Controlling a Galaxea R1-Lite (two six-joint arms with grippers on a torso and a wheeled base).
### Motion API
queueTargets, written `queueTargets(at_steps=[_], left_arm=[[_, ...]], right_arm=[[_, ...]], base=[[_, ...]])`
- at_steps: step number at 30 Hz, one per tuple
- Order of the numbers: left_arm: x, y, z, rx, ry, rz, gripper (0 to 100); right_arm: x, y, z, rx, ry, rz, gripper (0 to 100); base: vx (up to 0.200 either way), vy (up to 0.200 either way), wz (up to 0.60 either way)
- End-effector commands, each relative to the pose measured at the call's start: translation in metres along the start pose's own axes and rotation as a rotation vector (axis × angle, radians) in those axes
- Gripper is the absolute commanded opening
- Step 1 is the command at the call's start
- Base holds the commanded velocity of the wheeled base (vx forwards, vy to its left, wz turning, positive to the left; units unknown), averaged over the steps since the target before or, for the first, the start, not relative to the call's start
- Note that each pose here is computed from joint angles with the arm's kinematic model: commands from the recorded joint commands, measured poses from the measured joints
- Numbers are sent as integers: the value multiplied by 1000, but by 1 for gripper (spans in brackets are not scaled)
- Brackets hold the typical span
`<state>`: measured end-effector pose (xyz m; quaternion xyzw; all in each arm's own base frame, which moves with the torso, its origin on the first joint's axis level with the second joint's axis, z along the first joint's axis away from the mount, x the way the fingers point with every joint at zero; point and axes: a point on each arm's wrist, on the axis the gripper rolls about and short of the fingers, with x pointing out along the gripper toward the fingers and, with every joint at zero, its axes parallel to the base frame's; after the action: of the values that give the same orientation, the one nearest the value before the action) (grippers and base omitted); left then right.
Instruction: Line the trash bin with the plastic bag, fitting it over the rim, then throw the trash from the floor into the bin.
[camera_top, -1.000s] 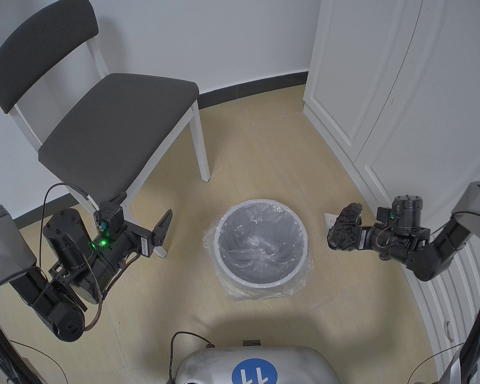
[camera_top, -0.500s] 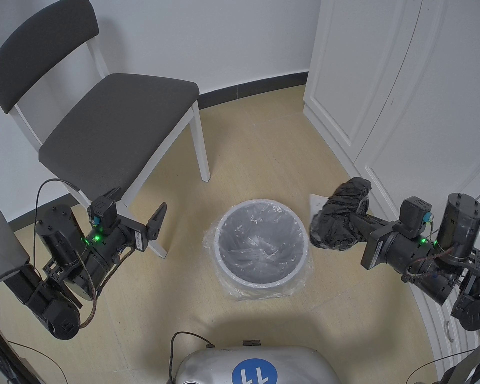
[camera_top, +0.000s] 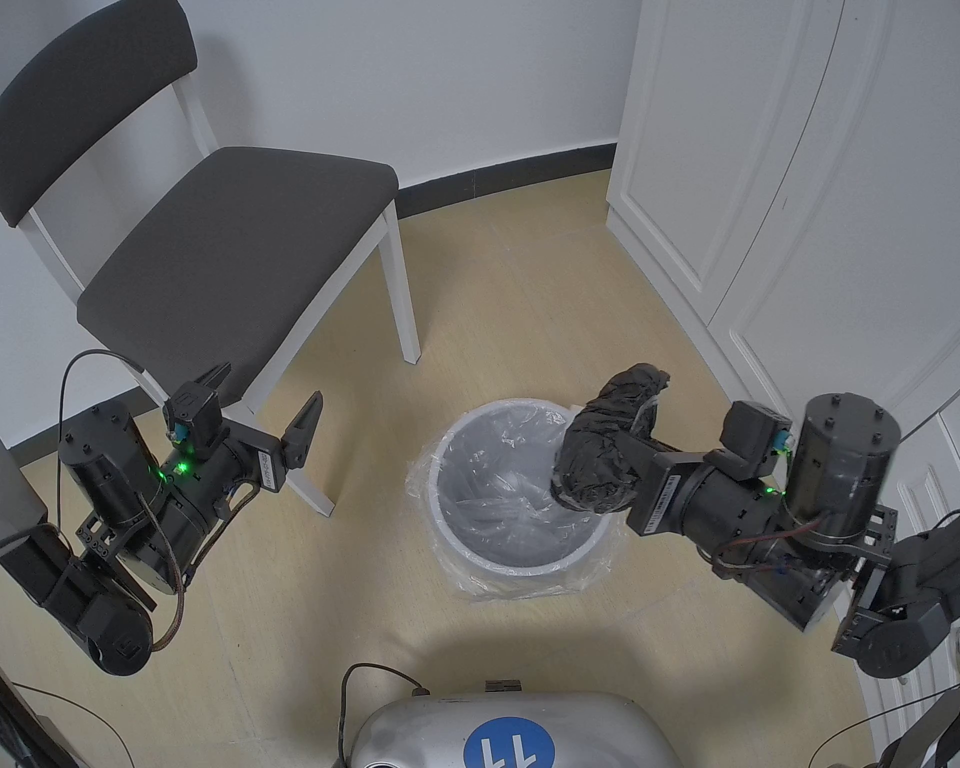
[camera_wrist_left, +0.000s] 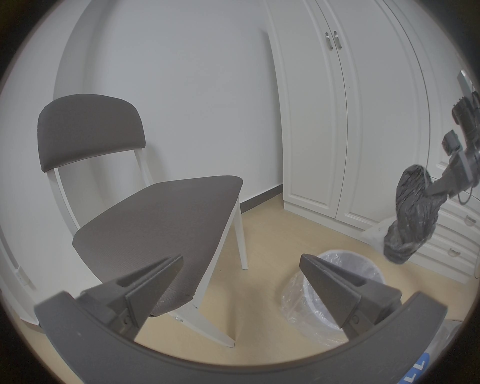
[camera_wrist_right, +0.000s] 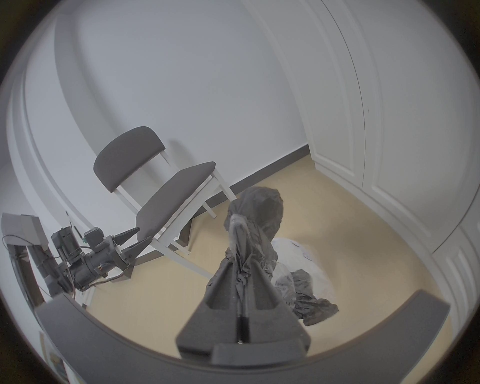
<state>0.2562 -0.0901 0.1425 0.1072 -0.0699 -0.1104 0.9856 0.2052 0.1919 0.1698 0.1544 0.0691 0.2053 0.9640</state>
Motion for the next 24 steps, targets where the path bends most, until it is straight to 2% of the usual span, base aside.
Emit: queueTargets(at_steps=[1, 13, 19, 24], left_arm=[[0, 0, 0, 1, 0, -1, 100], [0, 0, 0, -1, 0, -1, 100], [1, -1, -1, 0, 3, -1, 100], [1, -1, -2, 0, 6, -2, 100]], right_arm=[[25, 3, -23, 27, 58, -20, 0], [61, 2, -69, 103, 167, -60, 0], [78, -5, -91, 106, 203, -93, 0], [100, -19, -111, 158, 148, -105, 0]], base=[[0, 0, 0], [0, 0, 0], [0, 0, 0], [0, 0, 0]])
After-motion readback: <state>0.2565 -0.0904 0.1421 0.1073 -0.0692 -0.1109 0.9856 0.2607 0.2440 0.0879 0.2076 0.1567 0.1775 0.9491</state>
